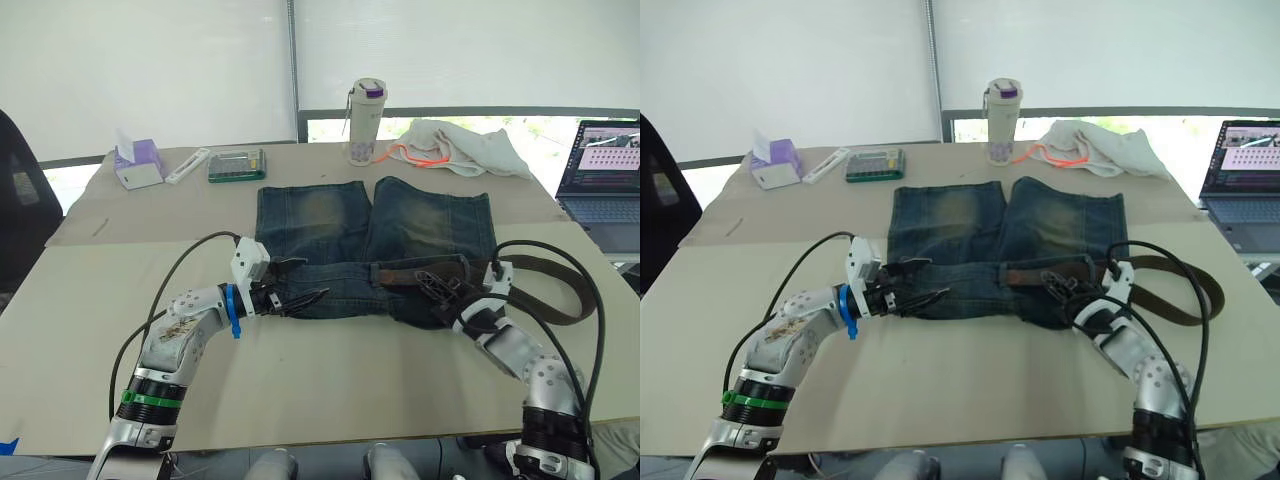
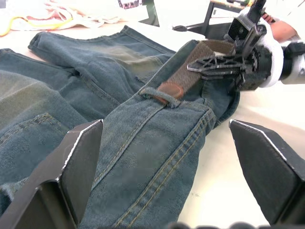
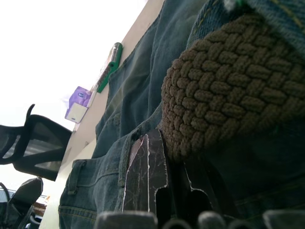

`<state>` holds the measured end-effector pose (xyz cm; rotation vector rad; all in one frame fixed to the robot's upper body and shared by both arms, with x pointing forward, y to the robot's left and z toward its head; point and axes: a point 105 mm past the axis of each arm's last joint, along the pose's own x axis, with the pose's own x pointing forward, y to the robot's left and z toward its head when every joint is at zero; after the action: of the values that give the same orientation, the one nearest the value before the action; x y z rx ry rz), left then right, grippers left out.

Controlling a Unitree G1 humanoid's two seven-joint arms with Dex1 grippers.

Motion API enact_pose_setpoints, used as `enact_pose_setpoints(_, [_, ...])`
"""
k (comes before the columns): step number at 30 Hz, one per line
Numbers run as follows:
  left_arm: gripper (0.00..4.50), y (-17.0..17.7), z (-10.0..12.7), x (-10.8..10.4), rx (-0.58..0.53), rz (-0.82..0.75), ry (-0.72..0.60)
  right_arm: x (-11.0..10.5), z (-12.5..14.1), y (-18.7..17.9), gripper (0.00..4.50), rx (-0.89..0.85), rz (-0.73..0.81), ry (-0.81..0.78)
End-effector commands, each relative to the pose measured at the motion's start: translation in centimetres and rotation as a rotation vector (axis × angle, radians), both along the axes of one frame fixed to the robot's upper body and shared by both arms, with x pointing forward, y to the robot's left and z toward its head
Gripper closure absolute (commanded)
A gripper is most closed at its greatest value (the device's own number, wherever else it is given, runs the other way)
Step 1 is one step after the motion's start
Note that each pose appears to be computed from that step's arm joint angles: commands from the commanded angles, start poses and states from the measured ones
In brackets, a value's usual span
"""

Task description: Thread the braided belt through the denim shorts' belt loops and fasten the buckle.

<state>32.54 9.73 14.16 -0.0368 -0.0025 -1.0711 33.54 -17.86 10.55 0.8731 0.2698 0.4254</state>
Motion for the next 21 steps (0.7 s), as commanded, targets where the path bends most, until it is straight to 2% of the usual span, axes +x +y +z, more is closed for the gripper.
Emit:
enact_pose_setpoints(1, [0.02, 0.6, 1.5, 0.4, -0.045, 0.026, -0.034, 0.5, 0.7, 1.7, 4.5, 0.068, 0.048, -0.007])
enact_pose_setpoints(5, [0.02, 1.1, 1.8, 1.4, -0.074, 0.122, -0.058, 1.1, 0.8, 3.0, 4.5, 0.121, 0.068, 0.004])
enact_pose_setpoints(7, [0.02, 2.3, 3.4, 3.0, -0.188, 0.259, -0.09, 1.5, 1.0, 3.8, 4.5, 0.149, 0.081, 0.008])
enact_pose_setpoints(9, [0.02, 2.9, 4.1, 3.5, -0.234, 0.296, -0.101, 1.9, 1.0, 4.6, 4.5, 0.161, 0.096, 0.011])
enact_pose_setpoints(13, [0.02, 2.2, 3.0, 2.9, -0.184, 0.226, -0.035, 2.0, 0.9, 5.5, 4.5, 0.177, 0.126, 0.024])
enact_pose_setpoints(17, [0.02, 1.0, 0.8, 1.5, -0.144, 0.12, 0.117, 1.5, 0.3, 6.9, 4.5, 0.173, 0.177, 0.04])
enact_pose_setpoints(21, [0.02, 0.5, 0.0, 1.4, -0.175, 0.111, 0.22, 1.2, 0.7, 7.7, 4.5, 0.236, 0.195, 0.038])
